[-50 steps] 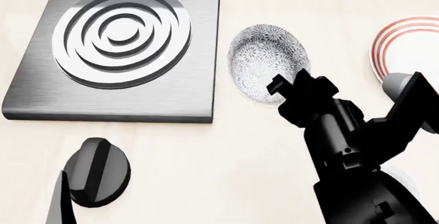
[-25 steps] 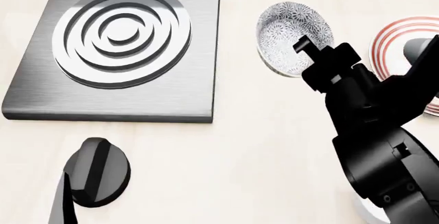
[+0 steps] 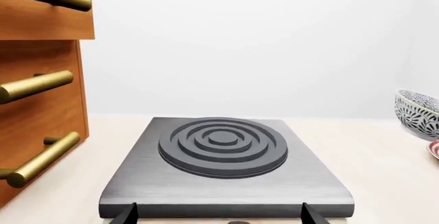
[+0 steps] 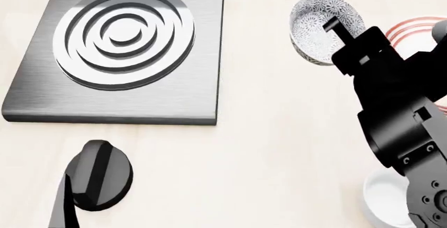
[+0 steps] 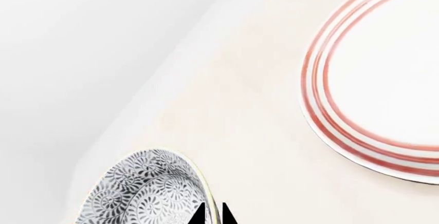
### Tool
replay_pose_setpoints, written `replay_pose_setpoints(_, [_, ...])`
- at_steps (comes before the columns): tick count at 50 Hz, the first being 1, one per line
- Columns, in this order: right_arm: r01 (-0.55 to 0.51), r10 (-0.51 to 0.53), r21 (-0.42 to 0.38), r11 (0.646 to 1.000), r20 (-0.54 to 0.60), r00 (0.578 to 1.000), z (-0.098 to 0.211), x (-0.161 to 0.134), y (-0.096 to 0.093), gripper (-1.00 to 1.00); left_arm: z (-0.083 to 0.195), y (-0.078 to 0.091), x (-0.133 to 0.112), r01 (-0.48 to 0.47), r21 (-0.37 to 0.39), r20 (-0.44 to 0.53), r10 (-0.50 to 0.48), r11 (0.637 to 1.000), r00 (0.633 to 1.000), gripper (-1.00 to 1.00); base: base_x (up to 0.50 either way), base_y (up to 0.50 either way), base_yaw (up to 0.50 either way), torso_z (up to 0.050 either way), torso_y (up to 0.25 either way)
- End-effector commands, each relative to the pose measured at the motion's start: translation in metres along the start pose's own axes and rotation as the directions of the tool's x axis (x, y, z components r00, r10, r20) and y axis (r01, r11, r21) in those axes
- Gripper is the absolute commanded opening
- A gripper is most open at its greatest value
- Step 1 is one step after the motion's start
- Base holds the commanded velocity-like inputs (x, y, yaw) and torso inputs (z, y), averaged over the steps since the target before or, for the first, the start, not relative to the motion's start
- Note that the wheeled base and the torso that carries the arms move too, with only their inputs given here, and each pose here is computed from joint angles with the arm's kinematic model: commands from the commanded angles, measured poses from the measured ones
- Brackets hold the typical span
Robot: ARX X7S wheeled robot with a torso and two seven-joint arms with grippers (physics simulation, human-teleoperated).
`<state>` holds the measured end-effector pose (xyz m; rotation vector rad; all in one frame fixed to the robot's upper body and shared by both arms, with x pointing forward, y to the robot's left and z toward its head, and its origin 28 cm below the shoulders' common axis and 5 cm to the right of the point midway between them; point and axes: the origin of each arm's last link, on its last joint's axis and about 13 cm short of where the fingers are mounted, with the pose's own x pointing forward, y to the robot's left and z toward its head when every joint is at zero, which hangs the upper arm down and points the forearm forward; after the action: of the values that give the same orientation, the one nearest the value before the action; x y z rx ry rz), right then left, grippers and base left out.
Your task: Pick the akita bowl next to the ramekin and place it on the plate.
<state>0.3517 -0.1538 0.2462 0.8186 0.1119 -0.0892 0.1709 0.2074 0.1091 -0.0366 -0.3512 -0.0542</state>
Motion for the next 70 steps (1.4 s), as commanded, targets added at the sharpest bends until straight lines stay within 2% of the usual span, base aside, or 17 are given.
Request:
replay_pose_setpoints(1, [0.012,-0.012,0.021,1.0,0.039,0.999,0.015,0.003,0.002,-1.0,-0.001,0.0,0.0,0.001,0.002,-0.003,-0.001,1.0,1.0,1.0,0.0,0.0,0.0,0.0,0.0])
replay_pose_setpoints(27, [0.099,-0.101,0.033,0.995,0.09,0.991,0.036,0.016,-0.006,-1.0,-0.005,0.0,0.001,-0.003,0.006,-0.012,0.003,1.0,1.0,1.0,0.0,0.0,0.0,0.0,0.0])
replay_pose_setpoints(50, [0.167,-0.178,0.098,0.981,0.118,0.977,0.052,0.025,-0.026,-1.0,-0.004,0.002,0.003,-0.013,0.004,-0.008,0.013,1.0,1.0,1.0,0.0,0.0,0.0,0.0,0.0])
replay_pose_setpoints(70, [0.194,-0.214,0.134,0.972,0.157,0.964,0.064,0.021,-0.035,-1.0,-0.005,0.003,0.004,-0.016,0.003,-0.01,0.016,1.0,1.0,1.0,0.0,0.0,0.0,0.0,0.001])
